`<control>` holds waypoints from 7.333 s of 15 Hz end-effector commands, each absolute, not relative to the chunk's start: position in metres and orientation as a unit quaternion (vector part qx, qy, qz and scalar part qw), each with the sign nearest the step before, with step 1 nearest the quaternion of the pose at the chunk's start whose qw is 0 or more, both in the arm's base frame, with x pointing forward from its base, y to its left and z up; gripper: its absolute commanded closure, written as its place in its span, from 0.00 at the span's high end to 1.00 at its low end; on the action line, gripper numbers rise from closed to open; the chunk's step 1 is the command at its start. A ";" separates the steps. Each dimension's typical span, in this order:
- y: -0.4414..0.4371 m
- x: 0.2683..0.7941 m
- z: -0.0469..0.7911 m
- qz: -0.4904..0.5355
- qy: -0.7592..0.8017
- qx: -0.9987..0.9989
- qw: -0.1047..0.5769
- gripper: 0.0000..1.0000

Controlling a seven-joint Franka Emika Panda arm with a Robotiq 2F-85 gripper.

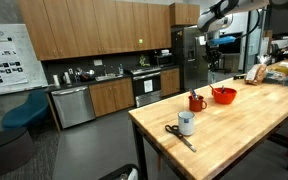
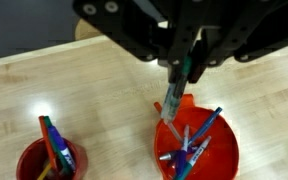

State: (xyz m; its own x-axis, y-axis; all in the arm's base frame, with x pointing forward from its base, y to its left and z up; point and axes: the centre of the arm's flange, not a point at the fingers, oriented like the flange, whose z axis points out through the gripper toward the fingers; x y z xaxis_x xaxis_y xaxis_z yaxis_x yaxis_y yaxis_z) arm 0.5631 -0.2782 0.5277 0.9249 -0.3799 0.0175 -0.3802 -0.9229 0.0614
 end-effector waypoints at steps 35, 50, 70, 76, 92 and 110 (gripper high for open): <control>-0.163 0.585 0.410 -0.091 -0.071 0.991 -0.069 1.00; -0.136 0.612 0.399 -0.079 0.215 0.968 -0.107 1.00; -0.134 0.637 0.380 -0.088 0.259 0.954 -0.120 0.42; -0.137 0.637 0.384 -0.095 0.256 0.954 -0.123 0.00; -0.145 0.618 0.457 -0.086 0.201 0.965 -0.148 0.03; -0.236 0.627 0.541 -0.004 0.134 0.987 -0.090 0.03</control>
State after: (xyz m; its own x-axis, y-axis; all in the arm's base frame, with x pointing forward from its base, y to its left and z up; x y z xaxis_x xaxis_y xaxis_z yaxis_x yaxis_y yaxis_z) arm 0.6203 -0.2114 0.5355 0.9552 0.2956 0.0129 0.2919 -0.9343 -0.2048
